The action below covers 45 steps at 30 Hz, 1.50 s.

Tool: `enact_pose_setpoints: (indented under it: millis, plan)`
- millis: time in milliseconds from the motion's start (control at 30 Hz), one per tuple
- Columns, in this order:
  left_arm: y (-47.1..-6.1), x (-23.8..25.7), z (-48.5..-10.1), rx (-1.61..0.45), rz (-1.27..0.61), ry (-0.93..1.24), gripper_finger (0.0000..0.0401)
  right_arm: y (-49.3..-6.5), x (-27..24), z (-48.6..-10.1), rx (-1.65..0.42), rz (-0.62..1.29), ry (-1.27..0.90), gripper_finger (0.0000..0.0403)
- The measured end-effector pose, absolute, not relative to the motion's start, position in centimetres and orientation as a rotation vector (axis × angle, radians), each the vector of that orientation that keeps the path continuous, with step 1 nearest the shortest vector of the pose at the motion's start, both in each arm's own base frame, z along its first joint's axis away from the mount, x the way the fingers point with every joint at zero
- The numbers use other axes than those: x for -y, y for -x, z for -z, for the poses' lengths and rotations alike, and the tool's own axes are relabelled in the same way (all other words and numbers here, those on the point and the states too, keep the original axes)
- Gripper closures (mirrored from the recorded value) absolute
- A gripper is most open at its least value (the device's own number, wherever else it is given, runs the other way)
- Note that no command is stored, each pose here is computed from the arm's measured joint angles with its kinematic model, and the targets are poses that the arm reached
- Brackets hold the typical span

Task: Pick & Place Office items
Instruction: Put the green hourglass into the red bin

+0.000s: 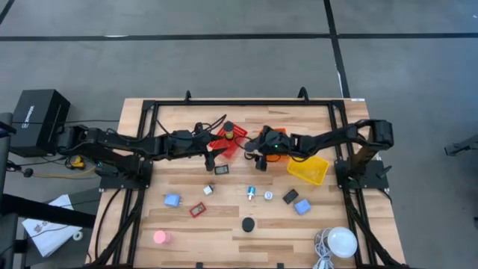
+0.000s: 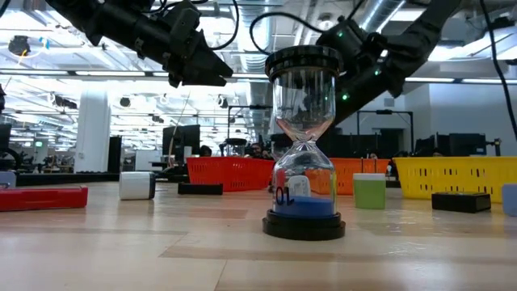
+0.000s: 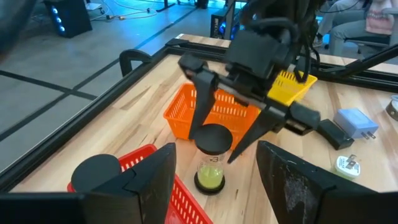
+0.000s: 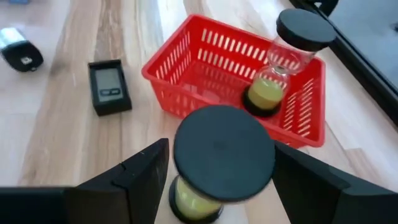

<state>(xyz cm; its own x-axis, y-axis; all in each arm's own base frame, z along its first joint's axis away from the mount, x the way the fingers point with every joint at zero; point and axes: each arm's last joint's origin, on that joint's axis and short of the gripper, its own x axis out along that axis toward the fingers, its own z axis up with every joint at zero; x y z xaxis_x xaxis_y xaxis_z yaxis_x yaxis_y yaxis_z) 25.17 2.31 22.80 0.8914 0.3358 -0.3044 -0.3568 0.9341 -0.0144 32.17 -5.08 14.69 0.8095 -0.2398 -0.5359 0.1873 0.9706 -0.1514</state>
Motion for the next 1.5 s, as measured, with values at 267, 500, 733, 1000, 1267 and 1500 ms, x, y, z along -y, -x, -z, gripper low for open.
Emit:
enact_pose_setpoints:
  millis: [267, 500, 733, 1000, 1267, 1500]
  plan:
    - [-25.2, -2.3, -22.8, -0.305, -0.36, 0.07, 0.0187, -32.7, 4.8, -15.5, -0.562, 0.205, 0.12, 0.0142]
    - [-25.2, -2.3, -22.8, -0.305, -0.36, 0.07, 0.0187, -33.1, 4.9, -15.1, -0.619, 0.196, 0.116, 0.0142]
    - [-25.2, -2.3, -22.8, -0.305, -0.36, 0.07, 0.0187, -33.1, 4.9, -15.2, -0.613, 0.196, 0.116, 0.0154]
    - [-25.2, -2.3, -22.8, -0.305, -0.36, 0.07, 0.0187, -33.1, 4.9, -15.2, -0.612, 0.196, 0.116, 0.0203]
    - [-25.2, -2.3, -22.8, -0.304, -0.36, 0.07, 0.0187, -33.5, 4.9, -15.8, -0.633, 0.193, 0.116, 0.0183]
    - [-25.2, -2.3, -22.8, -0.304, -0.359, 0.07, 0.0187, -35.5, 5.6, -19.0, -0.583, 0.208, 0.115, 0.0204]
